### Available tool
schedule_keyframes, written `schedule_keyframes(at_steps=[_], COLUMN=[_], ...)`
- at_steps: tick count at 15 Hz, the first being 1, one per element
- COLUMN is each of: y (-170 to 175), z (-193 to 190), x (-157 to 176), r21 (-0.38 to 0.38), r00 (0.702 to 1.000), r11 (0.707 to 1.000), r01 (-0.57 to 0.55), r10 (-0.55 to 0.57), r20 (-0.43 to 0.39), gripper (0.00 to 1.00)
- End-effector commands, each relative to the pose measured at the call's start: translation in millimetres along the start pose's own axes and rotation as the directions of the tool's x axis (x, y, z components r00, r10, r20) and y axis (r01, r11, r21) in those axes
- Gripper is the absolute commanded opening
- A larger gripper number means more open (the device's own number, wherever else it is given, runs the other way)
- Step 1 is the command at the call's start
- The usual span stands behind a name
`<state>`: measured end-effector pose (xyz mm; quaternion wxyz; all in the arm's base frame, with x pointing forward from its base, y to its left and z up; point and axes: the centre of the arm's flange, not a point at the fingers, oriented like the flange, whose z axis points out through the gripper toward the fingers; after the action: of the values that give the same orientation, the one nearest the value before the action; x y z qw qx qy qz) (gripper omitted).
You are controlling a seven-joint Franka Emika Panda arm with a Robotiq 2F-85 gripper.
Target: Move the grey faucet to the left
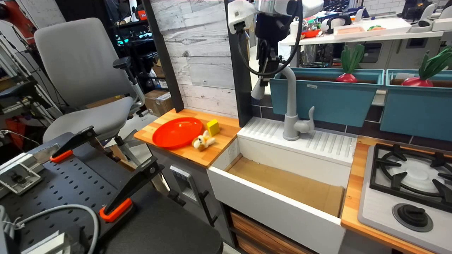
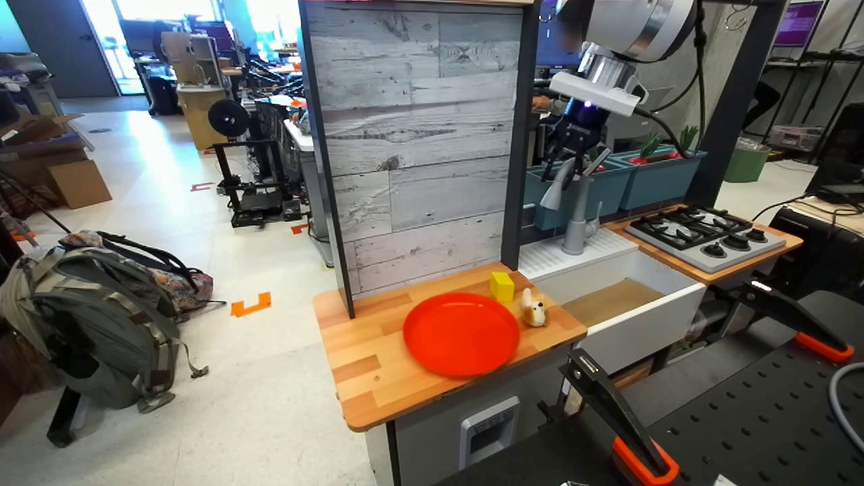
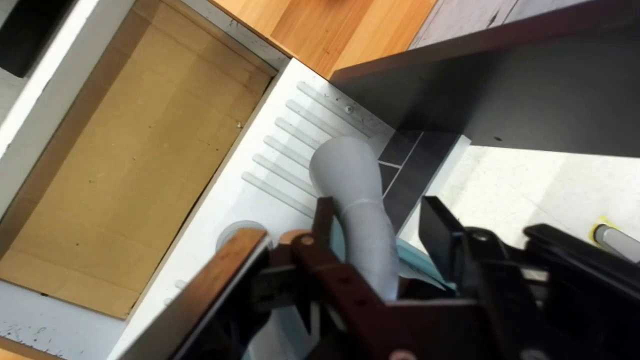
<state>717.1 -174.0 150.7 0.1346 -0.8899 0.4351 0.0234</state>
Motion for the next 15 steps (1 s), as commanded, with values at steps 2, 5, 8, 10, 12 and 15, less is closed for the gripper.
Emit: schedule_keyframes(at_steps=[2,5,8,10,12,15], y=[-27.2,-26.2,-22.9,-16.7,-5.3,13.5], z=[19.3,16.6,15.8,10.4,0.1,-10.1], x=[2.7,-2.3,-6.5,-8.2,-12.4,-20.8], r21=[0.114,0.115,0.097,0.072,0.056,0.000], r00=[0.998,0.996,0.995,0.995,0.995,0.994], r11=[0.992,0.990,0.992,0.994,0.994,0.995], r01=[0.052,0.080,0.087,0.085,0.091,0.104], r10=[-0.047,-0.073,-0.081,-0.081,-0.089,-0.104], r20=[-0.045,-0.058,-0.062,-0.051,-0.042,-0.037], gripper=[0.87,1.00,1.00,1.00,1.00,1.00])
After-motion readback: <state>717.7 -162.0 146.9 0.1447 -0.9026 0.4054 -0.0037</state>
